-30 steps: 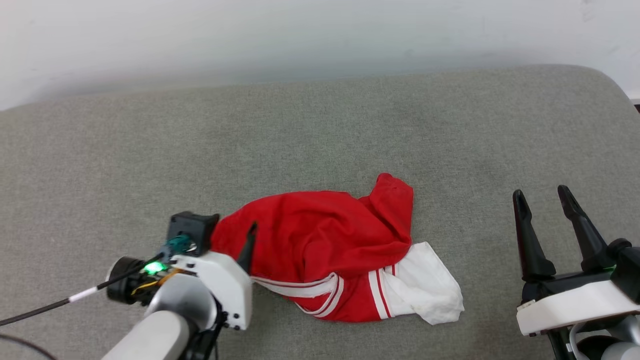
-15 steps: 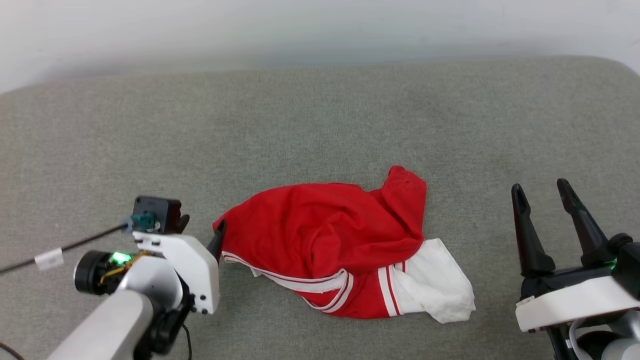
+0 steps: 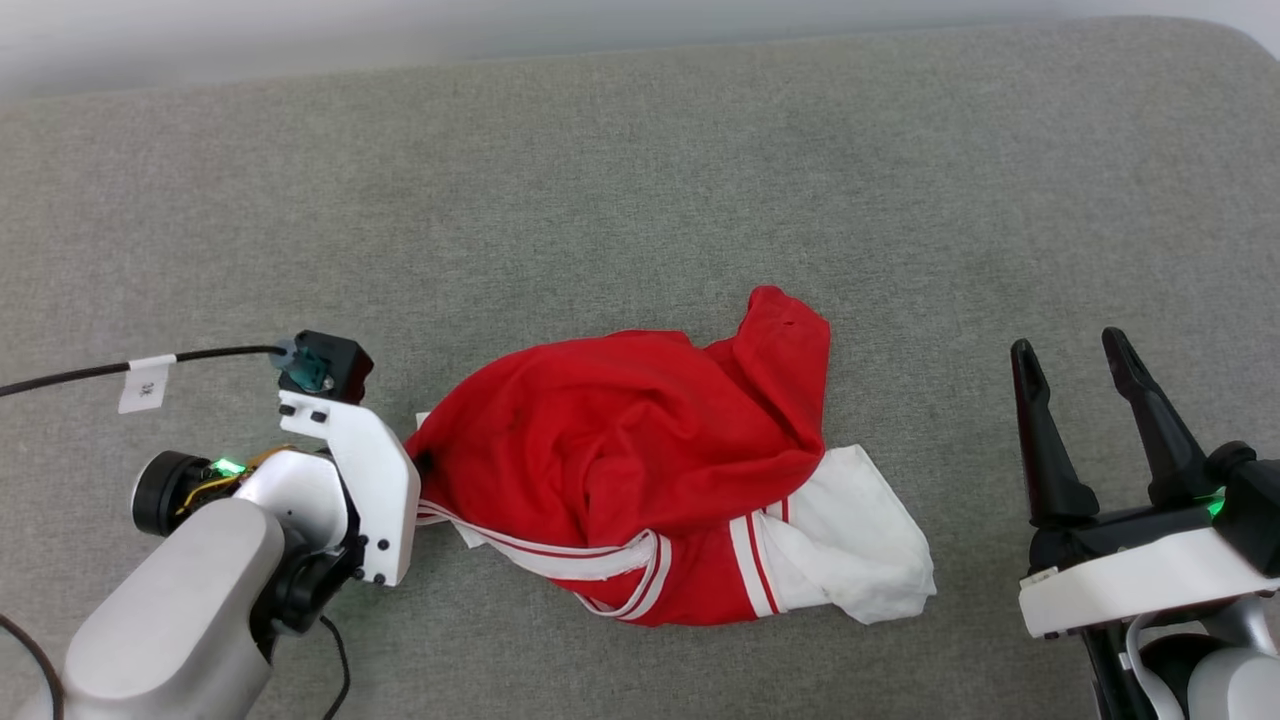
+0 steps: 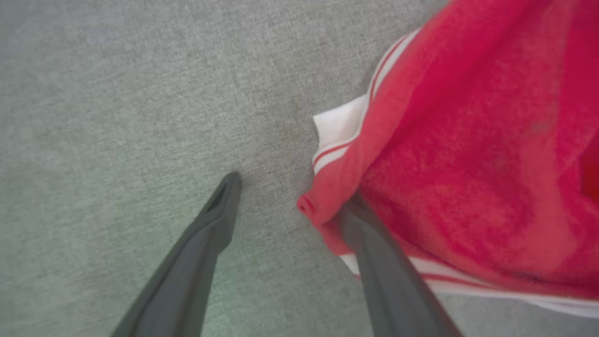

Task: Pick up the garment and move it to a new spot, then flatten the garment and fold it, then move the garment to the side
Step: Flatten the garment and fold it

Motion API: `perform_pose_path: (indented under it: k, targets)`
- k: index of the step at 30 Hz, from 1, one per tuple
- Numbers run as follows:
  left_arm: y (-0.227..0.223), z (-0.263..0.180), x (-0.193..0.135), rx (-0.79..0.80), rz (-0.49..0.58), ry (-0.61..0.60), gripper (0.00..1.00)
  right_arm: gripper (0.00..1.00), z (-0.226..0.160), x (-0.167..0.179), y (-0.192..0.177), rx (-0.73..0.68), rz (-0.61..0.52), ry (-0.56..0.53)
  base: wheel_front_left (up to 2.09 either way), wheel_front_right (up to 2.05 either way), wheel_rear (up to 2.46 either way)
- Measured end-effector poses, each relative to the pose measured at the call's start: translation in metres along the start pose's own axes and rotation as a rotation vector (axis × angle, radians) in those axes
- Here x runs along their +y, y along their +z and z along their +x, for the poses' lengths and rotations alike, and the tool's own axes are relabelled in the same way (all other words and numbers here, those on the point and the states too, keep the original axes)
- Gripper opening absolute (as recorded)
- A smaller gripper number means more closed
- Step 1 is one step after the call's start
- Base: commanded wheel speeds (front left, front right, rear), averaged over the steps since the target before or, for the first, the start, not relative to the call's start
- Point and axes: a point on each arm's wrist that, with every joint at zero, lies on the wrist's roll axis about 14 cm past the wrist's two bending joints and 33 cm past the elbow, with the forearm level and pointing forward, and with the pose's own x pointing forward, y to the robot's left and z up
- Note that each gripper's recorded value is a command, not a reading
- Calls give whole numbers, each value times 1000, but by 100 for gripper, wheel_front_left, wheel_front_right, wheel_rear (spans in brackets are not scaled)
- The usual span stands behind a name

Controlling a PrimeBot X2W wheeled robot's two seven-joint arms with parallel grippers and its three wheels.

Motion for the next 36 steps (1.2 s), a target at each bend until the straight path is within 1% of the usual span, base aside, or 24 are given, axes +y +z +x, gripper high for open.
perform_pose_path:
  k: [1,2,3,5,8,10,13,18,21,24,27,30,33,34,35,36]
  targets:
    - [-2,2,-4,14,-9,-14,37,100,0,-1,0,0,0,-3,0,0,0]
    - [-2,3,-5,19,-7,-20,27,100,0,-2,0,-3,0,-6,0,0,0]
    - [-3,3,-5,27,-5,-21,0,100,-1,-3,1,-5,-1,-8,0,0,0]
    - [-3,3,-8,42,2,-31,0,100,-2,-3,3,-12,-1,-10,0,0,0]
    - [4,1,-12,-3,23,-26,0,100,-4,-4,8,-24,-2,-13,0,0,0]
    - [18,-2,-11,-76,45,-1,0,100,-6,-5,11,-33,-3,-15,0,0,0]
    - [61,-16,-18,-252,82,13,0,100,-8,-5,18,-51,-4,-17,0,0,0]
    - [116,-41,-62,-488,154,-49,0,100,-11,-4,25,-67,-5,-13,0,0,0]
    - [134,-51,-104,-578,213,-132,0,100,-13,-4,28,-74,-6,-15,0,0,0]
    - [125,-52,-157,-580,294,-261,0,100,-16,-7,28,-74,-3,-24,0,0,0]
    - [94,-46,-204,-505,365,-396,0,100,-17,-9,28,-71,-2,-31,0,0,0]
    - [52,-34,-225,-385,411,-465,0,100,-18,-11,27,-69,-2,-35,0,0,0]
    - [22,-25,-230,-292,420,-493,0,100,-18,-12,27,-69,-3,-38,0,0,0]
    - [16,-24,-229,-277,418,-493,18,100,-17,-12,27,-69,-2,-38,0,0,0]
    - [14,-23,-229,-276,416,-492,80,100,-17,-11,27,-69,-3,-37,0,0,0]
    - [16,-24,-228,-290,410,-490,100,100,-17,-11,27,-70,-2,-37,0,0,0]
